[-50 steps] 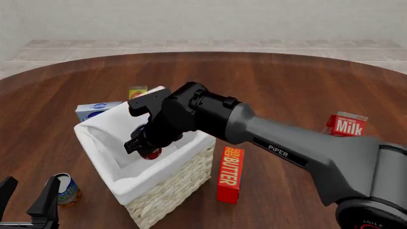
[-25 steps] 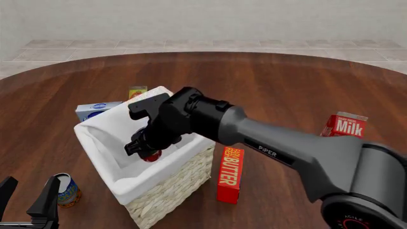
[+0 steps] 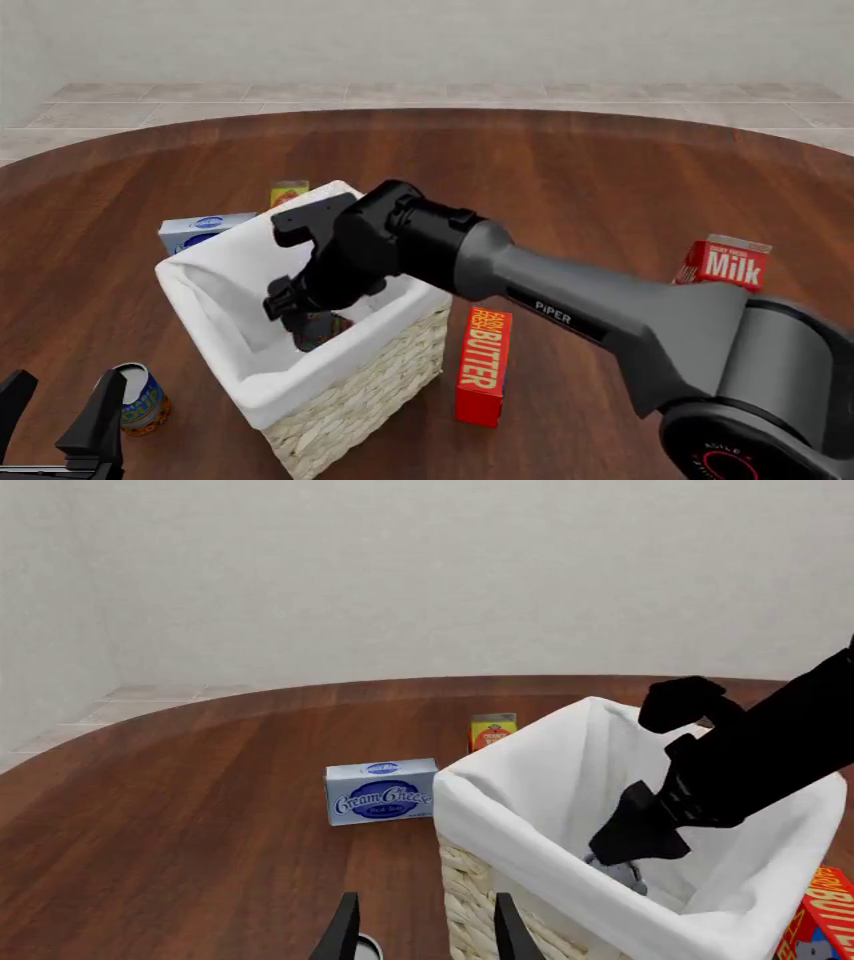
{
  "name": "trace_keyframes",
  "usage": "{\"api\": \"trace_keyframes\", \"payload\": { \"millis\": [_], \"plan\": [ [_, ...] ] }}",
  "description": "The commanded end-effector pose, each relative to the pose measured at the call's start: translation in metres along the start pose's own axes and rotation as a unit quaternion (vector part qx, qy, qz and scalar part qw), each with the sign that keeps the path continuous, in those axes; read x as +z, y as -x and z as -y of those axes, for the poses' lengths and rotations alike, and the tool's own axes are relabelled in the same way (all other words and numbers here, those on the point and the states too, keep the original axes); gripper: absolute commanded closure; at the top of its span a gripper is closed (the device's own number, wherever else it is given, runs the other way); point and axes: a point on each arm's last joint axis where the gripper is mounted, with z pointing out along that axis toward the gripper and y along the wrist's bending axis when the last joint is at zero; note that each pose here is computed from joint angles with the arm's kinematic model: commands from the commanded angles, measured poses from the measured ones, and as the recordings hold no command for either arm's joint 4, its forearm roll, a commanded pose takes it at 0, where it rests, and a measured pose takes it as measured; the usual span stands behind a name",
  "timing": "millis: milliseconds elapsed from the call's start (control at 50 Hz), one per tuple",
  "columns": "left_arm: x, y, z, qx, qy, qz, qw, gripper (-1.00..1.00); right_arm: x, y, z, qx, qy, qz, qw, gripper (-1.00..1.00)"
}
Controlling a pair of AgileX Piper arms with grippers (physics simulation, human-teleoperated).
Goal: Pick up the tomato sauce, and put it in the basket.
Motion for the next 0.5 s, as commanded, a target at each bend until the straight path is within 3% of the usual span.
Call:
{"api": "trace_keyframes", "payload": {
  "millis": [20, 500],
  "plan": [
    [0.000, 0.000, 0.000, 0.000, 0.000, 0.000, 1.0000, -1.00, 0.000, 0.003, 0.003, 0.005, -0.001, 0.003, 1.0000, -1.00],
    [0.000, 0.000, 0.000, 0.000, 0.000, 0.000, 1.0000, -1.00, -0.009, 0.003, 0.003, 0.003, 0.000, 0.009, 1.0000, -1.00]
  ]
}}
